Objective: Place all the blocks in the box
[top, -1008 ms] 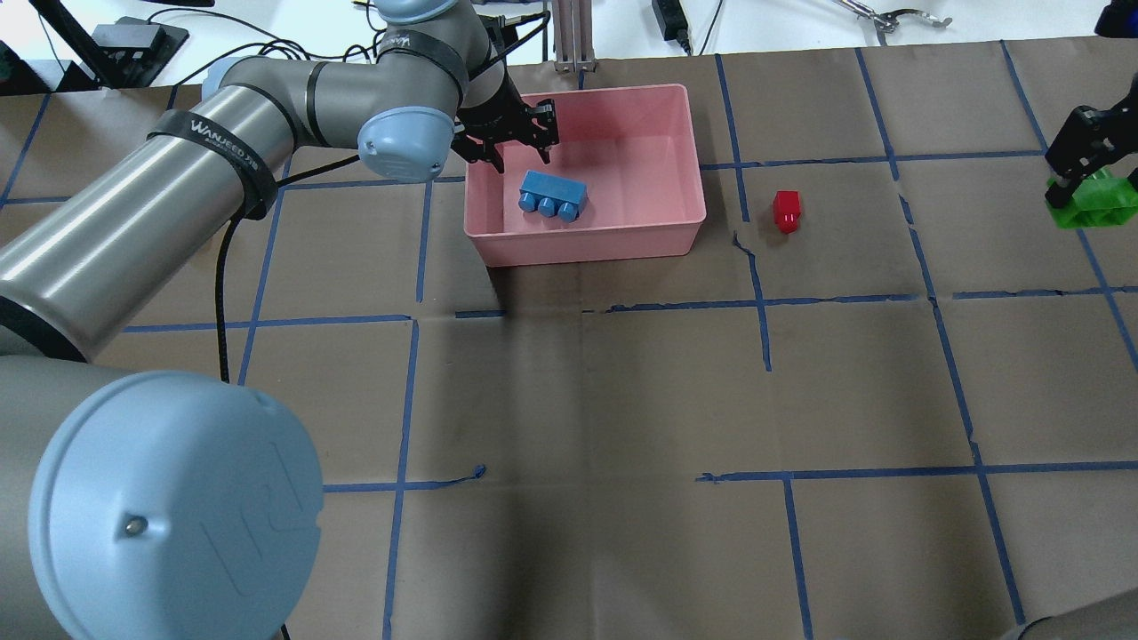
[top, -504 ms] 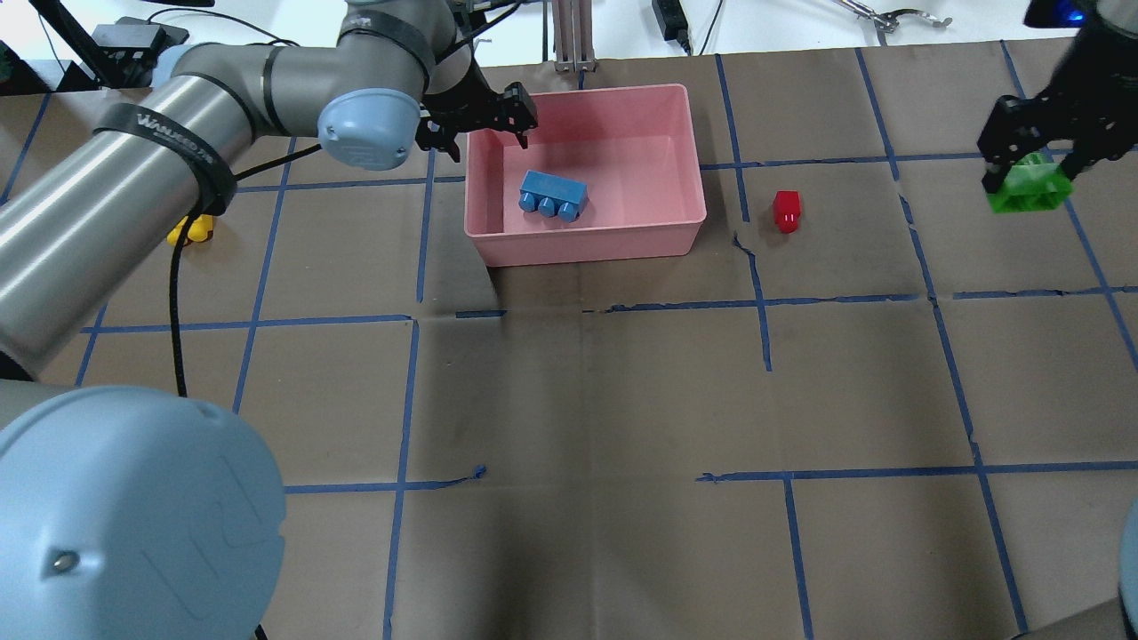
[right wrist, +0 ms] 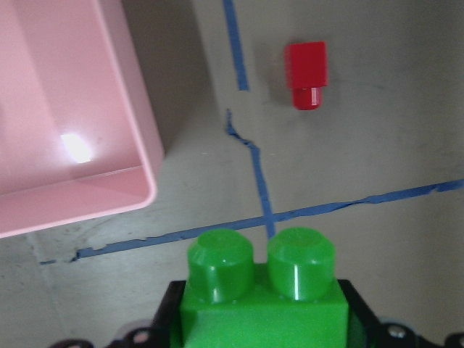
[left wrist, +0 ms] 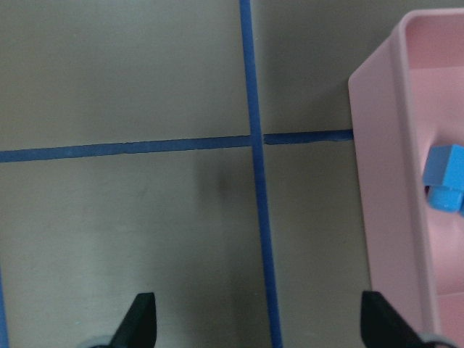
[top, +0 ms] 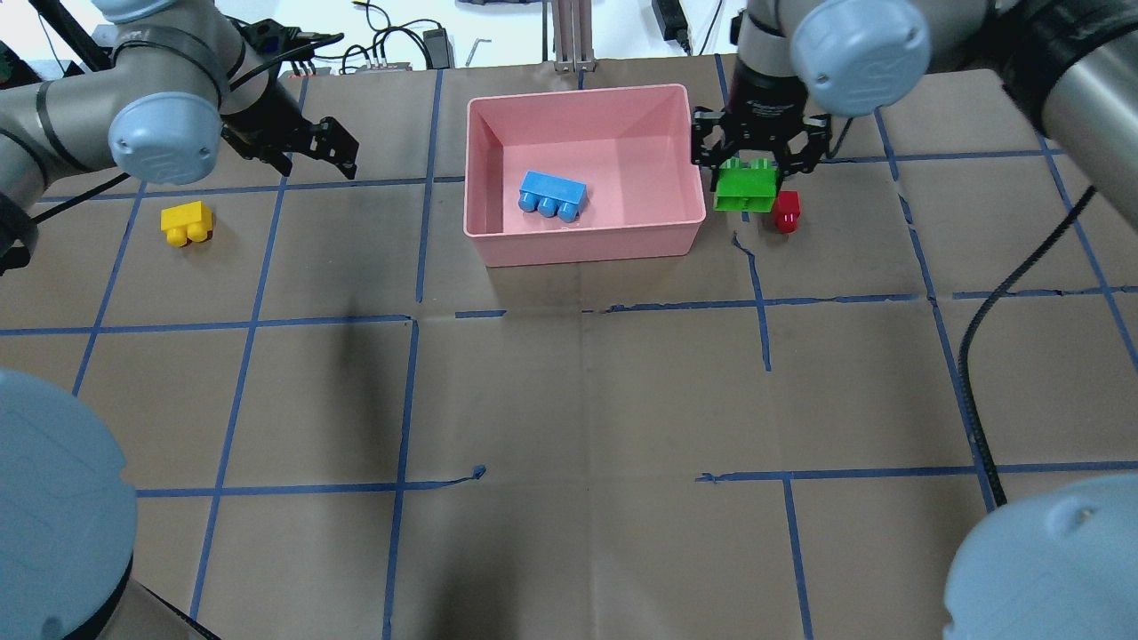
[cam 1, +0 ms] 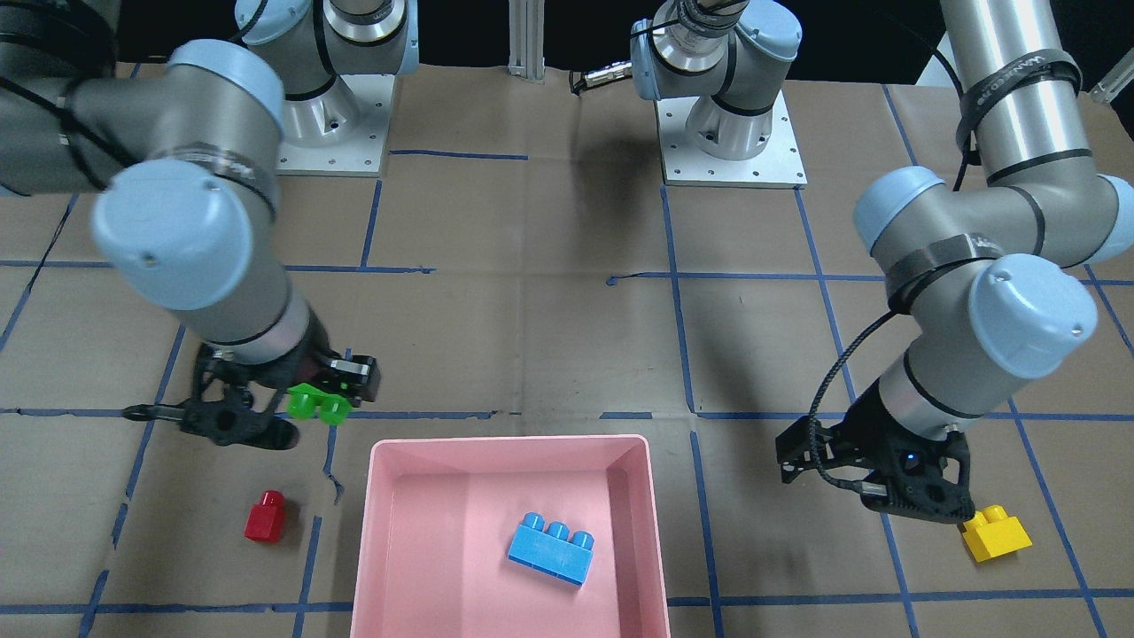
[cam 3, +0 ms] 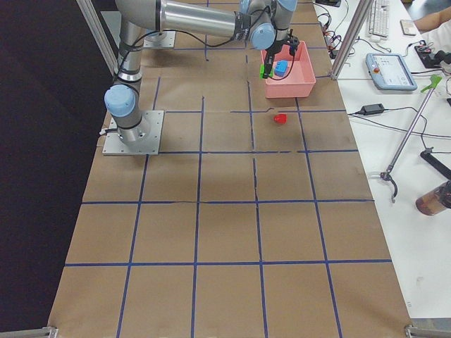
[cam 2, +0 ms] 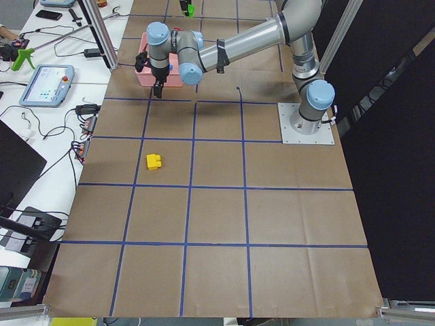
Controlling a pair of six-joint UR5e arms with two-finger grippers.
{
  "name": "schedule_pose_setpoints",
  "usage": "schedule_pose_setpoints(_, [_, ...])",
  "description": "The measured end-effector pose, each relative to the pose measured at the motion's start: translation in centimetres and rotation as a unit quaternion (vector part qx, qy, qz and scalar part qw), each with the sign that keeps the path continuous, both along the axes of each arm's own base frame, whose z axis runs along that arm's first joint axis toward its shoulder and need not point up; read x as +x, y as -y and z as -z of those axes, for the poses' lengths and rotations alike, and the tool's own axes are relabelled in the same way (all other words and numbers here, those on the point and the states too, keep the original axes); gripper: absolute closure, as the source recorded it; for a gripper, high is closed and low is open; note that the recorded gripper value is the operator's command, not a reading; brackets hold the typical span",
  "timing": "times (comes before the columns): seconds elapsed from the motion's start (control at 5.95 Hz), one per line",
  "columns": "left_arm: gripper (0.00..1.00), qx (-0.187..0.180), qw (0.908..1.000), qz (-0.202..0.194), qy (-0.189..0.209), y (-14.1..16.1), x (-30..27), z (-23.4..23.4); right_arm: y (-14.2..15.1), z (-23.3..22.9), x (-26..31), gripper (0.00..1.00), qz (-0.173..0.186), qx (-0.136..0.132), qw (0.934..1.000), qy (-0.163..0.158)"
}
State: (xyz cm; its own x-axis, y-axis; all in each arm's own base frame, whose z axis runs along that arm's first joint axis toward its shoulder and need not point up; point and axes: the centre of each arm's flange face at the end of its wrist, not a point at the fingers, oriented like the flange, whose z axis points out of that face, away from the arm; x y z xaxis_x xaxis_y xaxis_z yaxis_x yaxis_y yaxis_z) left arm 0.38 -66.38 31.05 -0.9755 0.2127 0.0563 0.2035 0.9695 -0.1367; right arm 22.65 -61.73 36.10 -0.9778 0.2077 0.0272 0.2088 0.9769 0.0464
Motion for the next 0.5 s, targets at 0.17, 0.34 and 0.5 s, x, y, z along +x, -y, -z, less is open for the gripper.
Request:
schedule_pose_setpoints(0.17, [0.01,0.0,0.9986,0.053,0.007,-1.0,4.9,0.9,0.3,0.9,4.9,0.55,0.006,-0.018,0.9997,0.013])
schedule_pose_setpoints(0.34, [0.01,-0.008,0.9923,0.122,0.015,-1.4,9.9,1.4,2.4,1.5,7.6,0.55,-0.005,-0.03,0.9991,0.031])
schedule_pose_setpoints(0.5, [0.01,-0.021,0.9828,0.182,0.027,-1.3,13.4,2.0,5.7,2.3,9.1,0.54,-0.03,-0.045,0.9977,0.04])
